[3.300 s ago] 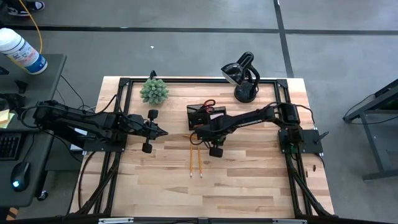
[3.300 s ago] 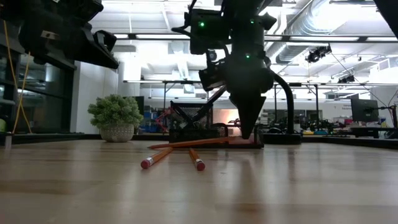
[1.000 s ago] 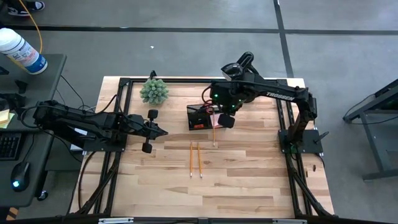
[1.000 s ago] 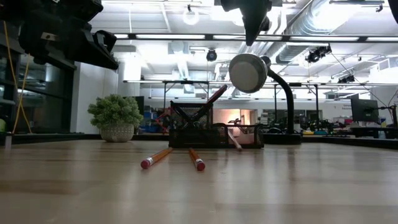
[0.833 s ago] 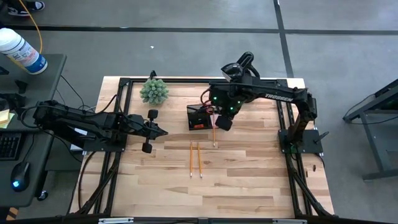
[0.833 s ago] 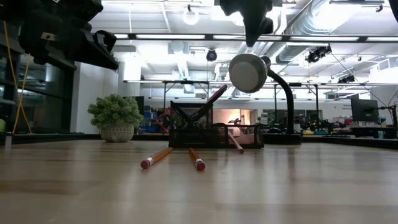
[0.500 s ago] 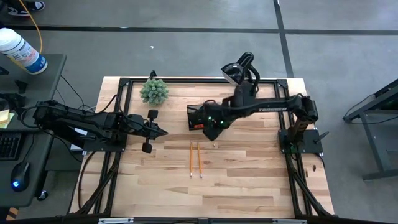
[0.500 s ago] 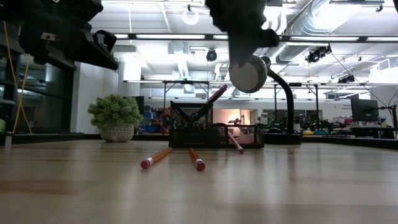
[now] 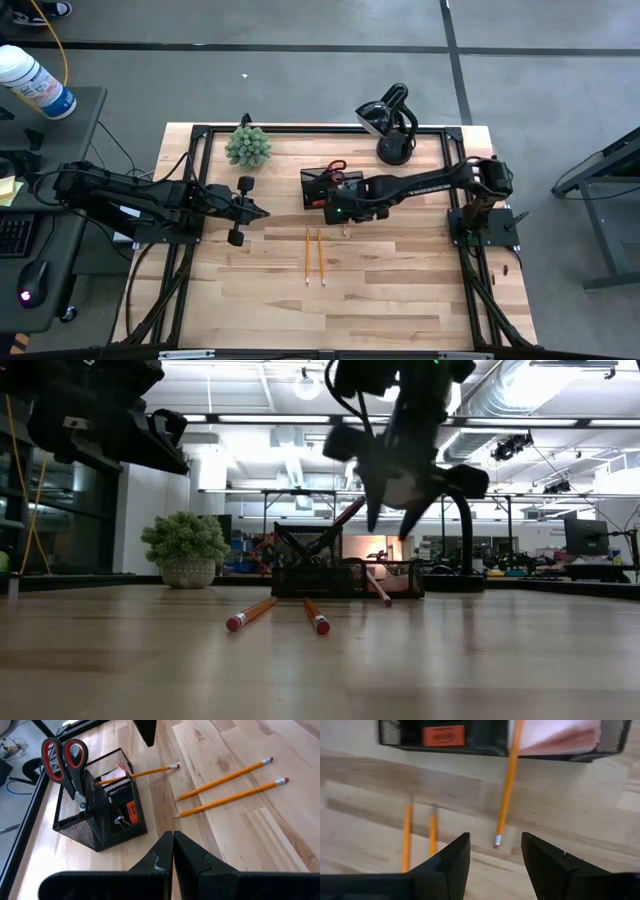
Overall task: Pick and place office supplies into organizer
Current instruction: Put the top pencil into the desk organizer
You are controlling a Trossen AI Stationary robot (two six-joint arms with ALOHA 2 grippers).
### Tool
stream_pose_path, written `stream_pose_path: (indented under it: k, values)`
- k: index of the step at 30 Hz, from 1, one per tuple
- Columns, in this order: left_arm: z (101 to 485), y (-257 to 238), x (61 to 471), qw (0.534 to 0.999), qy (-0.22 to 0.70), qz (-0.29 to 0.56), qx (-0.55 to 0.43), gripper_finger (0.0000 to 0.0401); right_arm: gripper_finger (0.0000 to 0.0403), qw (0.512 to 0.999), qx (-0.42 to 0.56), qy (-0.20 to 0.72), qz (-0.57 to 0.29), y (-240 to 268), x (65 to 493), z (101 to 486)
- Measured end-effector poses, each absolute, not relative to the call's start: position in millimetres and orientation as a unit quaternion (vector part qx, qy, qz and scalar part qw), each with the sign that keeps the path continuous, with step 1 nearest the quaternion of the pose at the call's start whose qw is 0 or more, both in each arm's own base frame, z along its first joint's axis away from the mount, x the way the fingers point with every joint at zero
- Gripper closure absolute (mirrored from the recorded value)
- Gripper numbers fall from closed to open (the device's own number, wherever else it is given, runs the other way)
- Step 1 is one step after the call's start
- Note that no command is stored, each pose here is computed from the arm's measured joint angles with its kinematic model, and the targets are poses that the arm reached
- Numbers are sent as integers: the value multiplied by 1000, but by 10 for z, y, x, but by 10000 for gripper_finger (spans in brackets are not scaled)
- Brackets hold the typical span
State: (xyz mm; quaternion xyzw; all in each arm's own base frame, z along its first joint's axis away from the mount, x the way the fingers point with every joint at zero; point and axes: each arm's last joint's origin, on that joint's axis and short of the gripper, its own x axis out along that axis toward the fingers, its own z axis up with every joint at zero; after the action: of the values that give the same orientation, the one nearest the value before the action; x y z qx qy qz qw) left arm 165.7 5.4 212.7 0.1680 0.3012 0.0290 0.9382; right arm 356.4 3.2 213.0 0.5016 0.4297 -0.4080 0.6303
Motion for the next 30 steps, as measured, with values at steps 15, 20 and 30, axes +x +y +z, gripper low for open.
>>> stream_pose_path:
  k: [15, 20, 30]
  values:
    - [2119, 54, 1651, 937, 306, 28, 168, 398, 253, 619, 486, 444, -429, 26, 3682, 1746]
    - [2115, 54, 1648, 936, 309, 28, 168, 398, 254, 619, 482, 442, -435, 15, 3733, 1629]
    - [2115, 54, 1648, 936, 309, 27, 168, 398, 254, 619, 477, 436, -445, -67, 3809, 1436]
